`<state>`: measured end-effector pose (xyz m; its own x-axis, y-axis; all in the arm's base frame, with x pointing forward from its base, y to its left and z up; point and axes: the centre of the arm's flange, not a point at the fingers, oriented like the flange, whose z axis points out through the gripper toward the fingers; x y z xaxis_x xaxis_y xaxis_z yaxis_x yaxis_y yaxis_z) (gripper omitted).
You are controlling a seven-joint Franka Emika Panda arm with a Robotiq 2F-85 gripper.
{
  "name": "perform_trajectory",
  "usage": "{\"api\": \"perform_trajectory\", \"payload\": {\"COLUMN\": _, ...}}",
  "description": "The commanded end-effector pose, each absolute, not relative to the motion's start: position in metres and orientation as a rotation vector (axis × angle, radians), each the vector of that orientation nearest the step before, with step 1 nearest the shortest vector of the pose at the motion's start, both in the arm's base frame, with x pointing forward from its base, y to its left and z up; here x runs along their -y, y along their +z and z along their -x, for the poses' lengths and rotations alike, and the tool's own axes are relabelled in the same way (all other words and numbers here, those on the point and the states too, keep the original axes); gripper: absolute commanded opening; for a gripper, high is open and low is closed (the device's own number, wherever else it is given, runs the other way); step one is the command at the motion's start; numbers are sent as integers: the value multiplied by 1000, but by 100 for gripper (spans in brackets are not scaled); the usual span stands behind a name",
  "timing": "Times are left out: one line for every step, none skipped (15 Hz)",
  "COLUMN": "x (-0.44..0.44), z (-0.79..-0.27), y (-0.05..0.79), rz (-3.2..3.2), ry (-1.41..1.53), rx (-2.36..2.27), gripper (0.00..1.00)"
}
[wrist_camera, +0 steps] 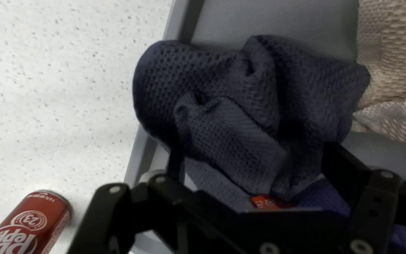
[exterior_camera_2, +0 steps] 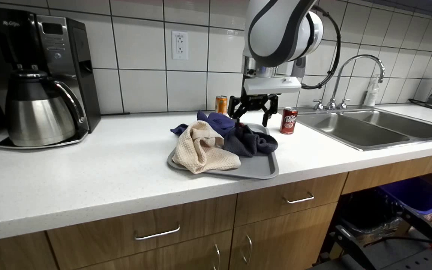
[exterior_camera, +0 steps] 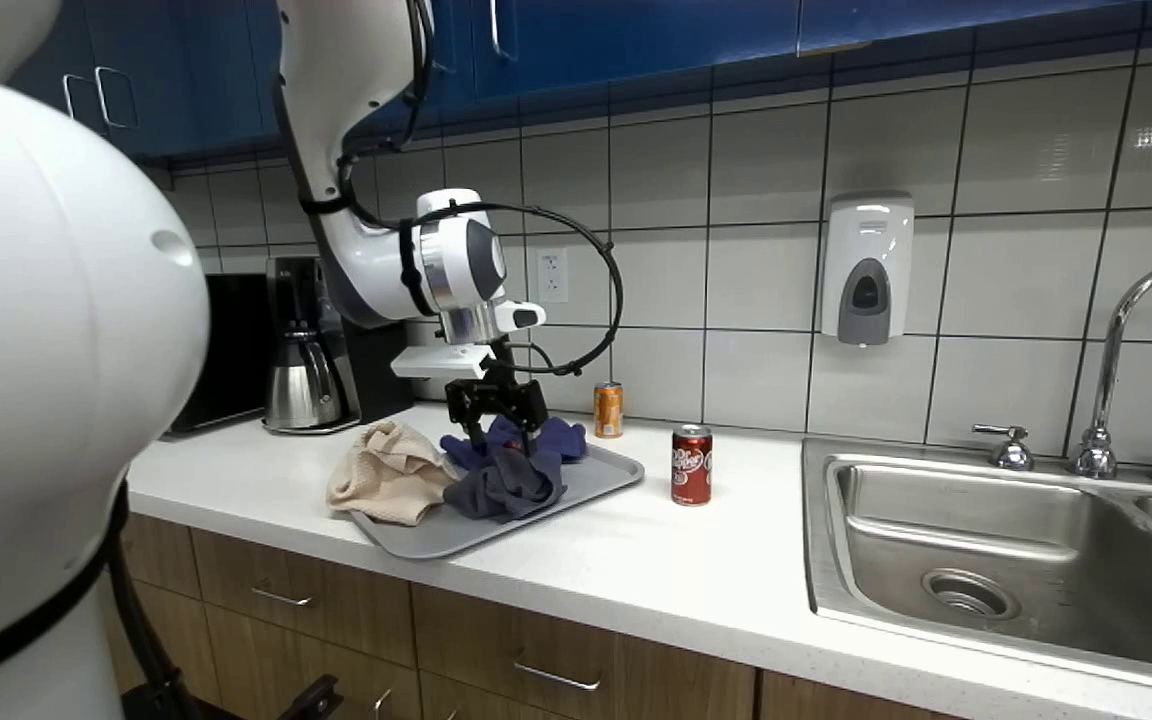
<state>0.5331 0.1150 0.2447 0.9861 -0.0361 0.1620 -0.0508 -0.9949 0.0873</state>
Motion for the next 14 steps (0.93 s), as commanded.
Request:
{"api": "perform_trajectory", "payload": {"x": -122, "z": -554, "y": 230, "rz": -3032, "ry": 237, "rx": 87, "gripper": 100}}
{"api": "perform_trajectory", "payload": {"x": -122, "z": -555, "y": 226, "rz": -3031, "ry": 233, "rx": 84, "gripper": 100}}
{"api": "perform_trajectory", "payload": {"x": -122, "z": -558, "y": 222, "rz": -3028, "ry": 225, "rx": 84, "gripper": 100}}
{"api": "perform_trajectory", "payload": {"x": -122, "z": -559, "y": 218, "rz": -3026, "ry": 217, "rx": 82, "gripper": 100}}
{"api": "perform_trajectory", "payload": {"x": -122, "z": -560, "y": 214, "rz": -3023, "ry": 213, "rx": 82, "gripper": 100}}
{"api": "perform_trajectory", "payload": {"x": -122, "z": -562, "y": 210, "rz": -3020, "ry": 205, "rx": 82, "gripper": 100}}
{"api": "perform_trajectory", "payload": {"x": -122, "z": -563, "y": 206, "rz": -3018, "ry": 197, "rx": 81, "gripper": 100}}
{"api": "perform_trajectory", "payload": {"x": -121, "z": -564, "y": 203, "rz": -3016, "ry": 191, "rx": 82, "gripper": 100}}
{"api": "perform_trajectory", "payload": {"x": -121, "z": -565, "y": 199, "rz": -3016, "ry": 184, "rx": 83, "gripper": 100}}
{"api": "perform_trajectory", "payload": {"x": -121, "z": -565, "y": 197, "rz": -3016, "ry": 176, "rx": 85, "gripper": 100}}
{"api": "perform_trajectory", "payload": {"x": -121, "z": -566, "y": 194, "rz": -3016, "ry": 172, "rx": 87, "gripper": 100}}
{"api": "perform_trajectory", "payload": {"x": -120, "z": -567, "y": 191, "rz": -3017, "ry": 166, "rx": 92, "gripper": 100}}
{"api": "perform_trajectory", "payload": {"x": -120, "z": -568, "y": 189, "rz": -3017, "ry": 163, "rx": 96, "gripper": 100}}
{"api": "perform_trajectory", "payload": {"x": -120, "z": -569, "y": 187, "rz": -3017, "ry": 158, "rx": 102, "gripper": 100}}
